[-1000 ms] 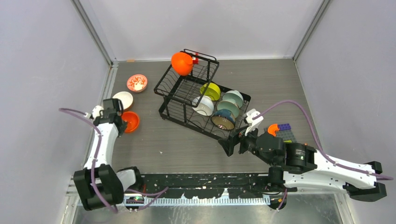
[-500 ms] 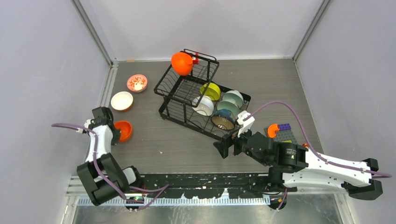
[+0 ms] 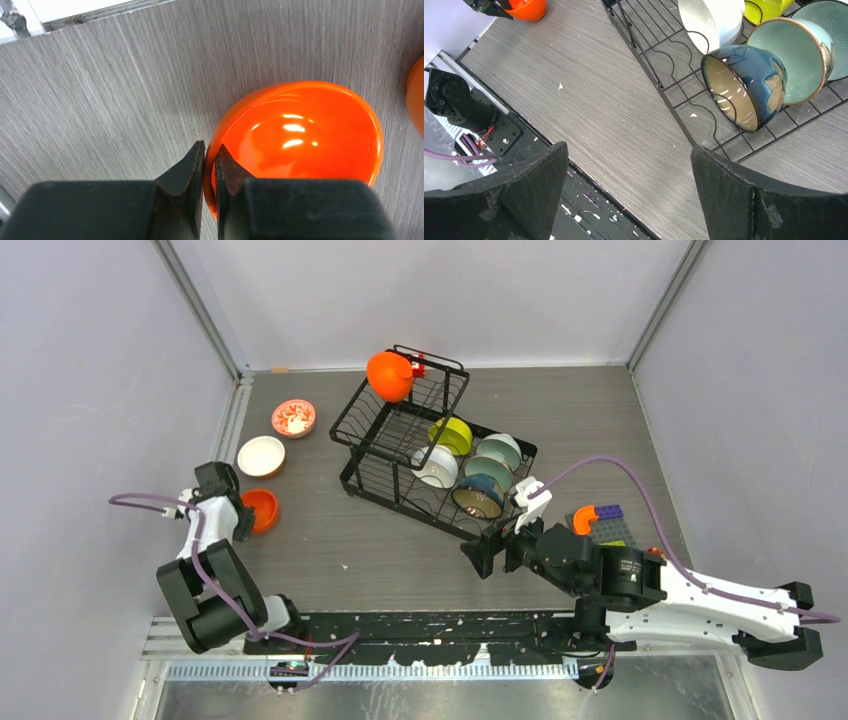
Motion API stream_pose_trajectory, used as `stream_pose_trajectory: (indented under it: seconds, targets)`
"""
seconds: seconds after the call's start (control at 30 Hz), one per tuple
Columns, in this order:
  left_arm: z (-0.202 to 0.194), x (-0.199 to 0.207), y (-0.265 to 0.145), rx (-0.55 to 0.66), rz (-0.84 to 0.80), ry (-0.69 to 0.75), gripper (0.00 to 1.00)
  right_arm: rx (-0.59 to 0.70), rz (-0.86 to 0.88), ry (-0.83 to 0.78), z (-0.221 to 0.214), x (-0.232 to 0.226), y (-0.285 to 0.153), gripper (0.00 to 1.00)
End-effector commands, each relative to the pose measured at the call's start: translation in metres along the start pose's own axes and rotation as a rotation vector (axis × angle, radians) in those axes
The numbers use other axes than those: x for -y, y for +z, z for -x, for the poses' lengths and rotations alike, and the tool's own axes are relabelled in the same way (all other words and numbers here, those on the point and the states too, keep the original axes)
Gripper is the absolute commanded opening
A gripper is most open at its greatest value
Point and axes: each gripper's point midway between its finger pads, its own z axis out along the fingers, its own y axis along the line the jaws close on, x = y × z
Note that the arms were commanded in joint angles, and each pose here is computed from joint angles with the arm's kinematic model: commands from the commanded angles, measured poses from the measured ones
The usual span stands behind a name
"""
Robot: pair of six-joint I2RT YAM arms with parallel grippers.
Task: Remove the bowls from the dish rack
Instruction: Place the bowl at the center of the board.
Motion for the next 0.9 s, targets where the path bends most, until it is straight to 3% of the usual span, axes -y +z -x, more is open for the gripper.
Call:
stream_pose_trajectory:
  seconds: [0.0,0.2,0.43,0.53,0.67,0.87]
  targets:
    - [0.019,0.017,0.0,0.046,-0.043,-0.028,0.17,0.043,-0.016,0.032,0.011,0.003,-0.003,0.96]
    - [0.018,0.015,-0.004,0.051,-0.05,-0.027,0.36,0.046,-0.019,0.036,0.011,0.004,-0.005,0.96]
    - [0.023,0.008,-0.018,0.061,-0.031,-0.005,0.74,0.037,-0.014,0.033,0.008,0.003,-0.004,0.96]
    - [0.032,0.003,-0.043,0.095,-0.046,0.005,0.98,0.039,-0.009,0.031,0.01,0.002,-0.005,0.96]
    - [0.047,0.008,-0.093,0.154,-0.165,0.012,1.0,0.033,-0.005,0.015,0.013,-0.001,-0.004,0.98]
    - [0.047,0.043,-0.178,0.218,-0.495,0.097,1.0,0.047,-0.019,-0.026,0.03,-0.008,0.003,1.0]
